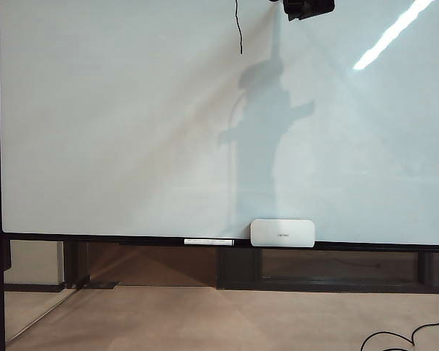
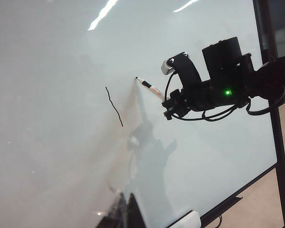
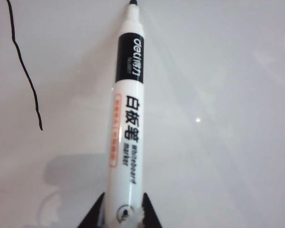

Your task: Reach to the right to find the marker pen, pick it up, and write the number 15 on the whiteboard.

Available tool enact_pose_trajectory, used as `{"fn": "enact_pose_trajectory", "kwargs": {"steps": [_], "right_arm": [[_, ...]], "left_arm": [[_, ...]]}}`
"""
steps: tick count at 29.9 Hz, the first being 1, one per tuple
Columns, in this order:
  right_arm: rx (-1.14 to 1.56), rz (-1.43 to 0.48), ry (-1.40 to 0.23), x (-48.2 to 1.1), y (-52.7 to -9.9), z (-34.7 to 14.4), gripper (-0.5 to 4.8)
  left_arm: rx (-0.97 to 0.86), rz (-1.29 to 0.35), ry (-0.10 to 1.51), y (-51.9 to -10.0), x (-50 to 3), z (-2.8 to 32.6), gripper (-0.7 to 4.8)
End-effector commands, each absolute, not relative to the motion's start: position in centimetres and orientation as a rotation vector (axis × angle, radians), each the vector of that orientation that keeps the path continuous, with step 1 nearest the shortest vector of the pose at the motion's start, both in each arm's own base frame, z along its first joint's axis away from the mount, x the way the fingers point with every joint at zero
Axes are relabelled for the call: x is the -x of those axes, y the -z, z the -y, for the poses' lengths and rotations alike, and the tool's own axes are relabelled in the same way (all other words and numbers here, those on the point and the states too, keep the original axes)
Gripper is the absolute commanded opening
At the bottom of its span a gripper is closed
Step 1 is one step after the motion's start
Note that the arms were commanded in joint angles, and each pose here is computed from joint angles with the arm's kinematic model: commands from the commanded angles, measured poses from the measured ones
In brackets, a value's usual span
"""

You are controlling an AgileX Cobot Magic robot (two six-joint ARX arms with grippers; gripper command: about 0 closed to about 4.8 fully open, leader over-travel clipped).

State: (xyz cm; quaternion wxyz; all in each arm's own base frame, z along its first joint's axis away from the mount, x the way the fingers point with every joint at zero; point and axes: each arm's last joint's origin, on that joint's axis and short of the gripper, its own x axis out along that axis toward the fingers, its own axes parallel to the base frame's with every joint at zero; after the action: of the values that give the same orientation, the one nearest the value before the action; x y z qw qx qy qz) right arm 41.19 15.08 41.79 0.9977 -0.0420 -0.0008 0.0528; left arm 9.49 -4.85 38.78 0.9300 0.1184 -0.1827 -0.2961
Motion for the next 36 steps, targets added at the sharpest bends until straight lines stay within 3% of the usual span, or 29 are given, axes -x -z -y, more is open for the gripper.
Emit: {"fn": "enact_pose_trajectory", "kwargs": {"steps": [1, 36], "right_arm": [[0.072, 0.026, -0.101, -41.0, -42.3, -15.1, -0.02], [0.075, 0.018, -0.137, -42.3, -41.0, -15.0, -0.02]], "left_arm": [[-0.245, 0.386, 0.601, -39.0, -9.4, 4.8, -0.05], [-0.271, 0.395, 0.595, -39.0, -9.4, 4.8, -0.05]]}}
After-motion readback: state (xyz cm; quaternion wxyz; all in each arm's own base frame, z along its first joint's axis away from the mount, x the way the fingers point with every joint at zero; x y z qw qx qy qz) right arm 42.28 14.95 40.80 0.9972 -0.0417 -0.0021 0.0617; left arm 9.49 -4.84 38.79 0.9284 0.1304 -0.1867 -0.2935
